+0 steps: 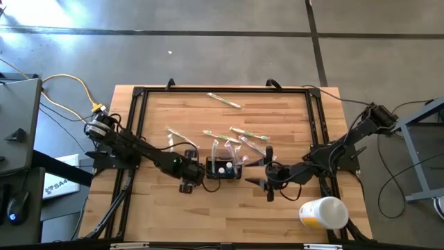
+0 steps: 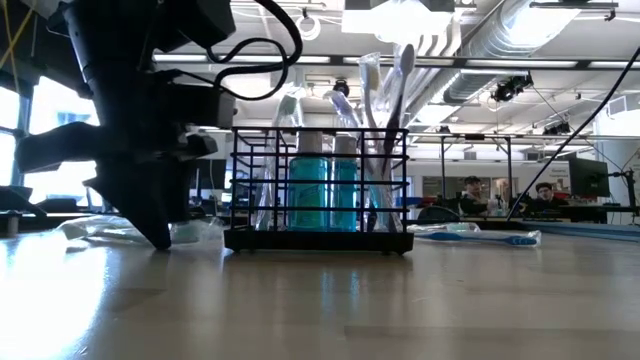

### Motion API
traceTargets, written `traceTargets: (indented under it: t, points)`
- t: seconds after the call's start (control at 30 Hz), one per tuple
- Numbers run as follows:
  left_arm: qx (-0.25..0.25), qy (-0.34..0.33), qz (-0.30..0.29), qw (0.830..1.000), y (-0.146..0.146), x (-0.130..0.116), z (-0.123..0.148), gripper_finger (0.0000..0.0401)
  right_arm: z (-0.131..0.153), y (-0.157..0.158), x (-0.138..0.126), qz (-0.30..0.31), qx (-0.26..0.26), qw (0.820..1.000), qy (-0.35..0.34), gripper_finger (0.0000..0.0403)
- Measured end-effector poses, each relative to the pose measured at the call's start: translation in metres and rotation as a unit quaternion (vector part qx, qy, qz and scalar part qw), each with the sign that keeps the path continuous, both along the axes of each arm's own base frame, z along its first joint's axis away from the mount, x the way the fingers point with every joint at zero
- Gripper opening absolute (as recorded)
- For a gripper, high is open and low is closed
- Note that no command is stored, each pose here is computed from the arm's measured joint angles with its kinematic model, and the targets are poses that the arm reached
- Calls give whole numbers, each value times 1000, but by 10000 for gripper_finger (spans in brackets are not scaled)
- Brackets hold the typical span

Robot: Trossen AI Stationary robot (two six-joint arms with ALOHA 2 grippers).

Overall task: Pick & Place toothbrushing station
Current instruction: Put the green toothbrush into the wire organizer

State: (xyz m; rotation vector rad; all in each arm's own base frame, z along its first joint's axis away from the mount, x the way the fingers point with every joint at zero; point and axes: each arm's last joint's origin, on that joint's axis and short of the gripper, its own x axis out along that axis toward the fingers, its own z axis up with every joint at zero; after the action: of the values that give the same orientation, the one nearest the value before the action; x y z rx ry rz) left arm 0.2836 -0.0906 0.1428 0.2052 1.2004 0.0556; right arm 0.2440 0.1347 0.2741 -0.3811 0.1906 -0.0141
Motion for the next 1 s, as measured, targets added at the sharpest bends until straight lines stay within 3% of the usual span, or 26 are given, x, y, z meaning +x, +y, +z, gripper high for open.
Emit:
traceTargets:
  t: [0.3, 0.53, 0.8, 1.0]
  points:
    - [-30, 14, 30, 999, -1, -3, -1, 9, 0, 0, 0, -1, -1, 1000, 1, 216]
    - [-12, 11, 22, 1000, -20, -12, -2, 5, -1, 0, 0, -1, -2, 1000, 3, 216]
    - [-24, 10, 15, 1000, -39, -28, 7, 2, -1, 0, 0, -2, -2, 1000, 3, 216]
    - [-25, -47, -11, 999, -51, -37, 29, 2, -1, 0, 0, -8, 10, 1000, 5, 216]
